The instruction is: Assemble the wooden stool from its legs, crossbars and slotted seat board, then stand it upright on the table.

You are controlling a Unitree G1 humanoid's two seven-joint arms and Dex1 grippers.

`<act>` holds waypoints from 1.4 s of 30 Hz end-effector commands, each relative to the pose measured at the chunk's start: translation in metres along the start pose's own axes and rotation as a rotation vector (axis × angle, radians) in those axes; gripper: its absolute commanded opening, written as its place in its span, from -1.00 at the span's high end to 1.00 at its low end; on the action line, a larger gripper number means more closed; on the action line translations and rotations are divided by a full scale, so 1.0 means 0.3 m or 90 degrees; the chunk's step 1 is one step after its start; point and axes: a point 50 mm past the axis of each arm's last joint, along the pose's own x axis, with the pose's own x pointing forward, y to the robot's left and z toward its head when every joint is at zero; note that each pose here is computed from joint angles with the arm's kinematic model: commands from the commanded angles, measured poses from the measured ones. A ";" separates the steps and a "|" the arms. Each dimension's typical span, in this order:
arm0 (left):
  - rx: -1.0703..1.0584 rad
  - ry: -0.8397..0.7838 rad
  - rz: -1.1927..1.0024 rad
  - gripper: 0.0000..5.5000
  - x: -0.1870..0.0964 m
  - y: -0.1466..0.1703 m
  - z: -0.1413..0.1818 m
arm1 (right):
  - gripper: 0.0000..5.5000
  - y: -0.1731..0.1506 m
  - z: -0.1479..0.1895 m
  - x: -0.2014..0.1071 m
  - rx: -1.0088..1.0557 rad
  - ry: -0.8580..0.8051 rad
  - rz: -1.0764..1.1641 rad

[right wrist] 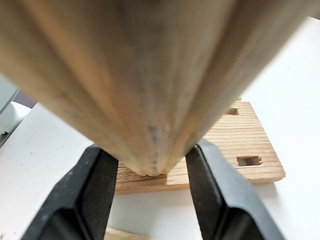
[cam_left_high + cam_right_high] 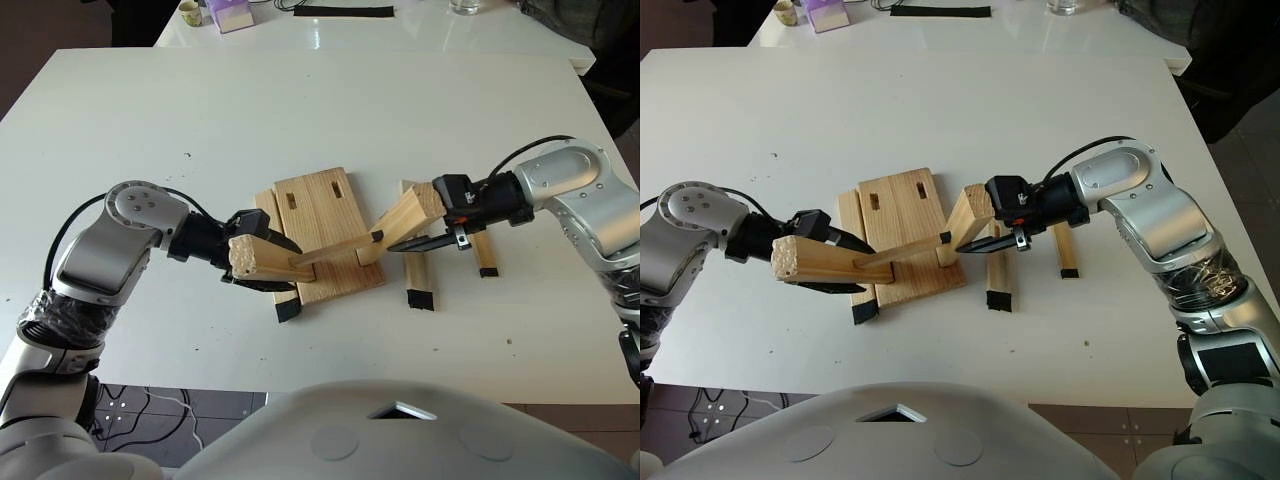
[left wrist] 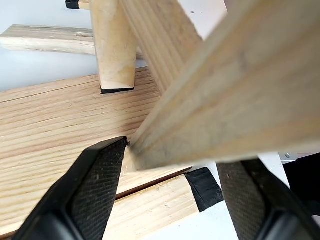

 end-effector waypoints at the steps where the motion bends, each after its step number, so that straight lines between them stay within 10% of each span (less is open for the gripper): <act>1: 0.094 -0.112 0.174 -0.12 0.053 0.126 0.100 | 0.27 0.088 -0.086 0.074 0.085 0.029 -0.028; 13: 0.079 -0.118 0.260 -0.12 0.028 0.163 0.070 | -0.14 0.053 -0.086 -0.041 0.086 0.045 -0.143; 24: 0.077 0.038 0.247 -0.61 -0.031 0.076 -0.095 | -0.15 0.071 -0.128 -0.147 0.098 0.108 -0.197; 42: 0.005 -0.054 0.230 -0.61 0.180 -0.008 -0.121 | -0.15 0.134 -0.444 -0.124 0.221 0.204 -0.307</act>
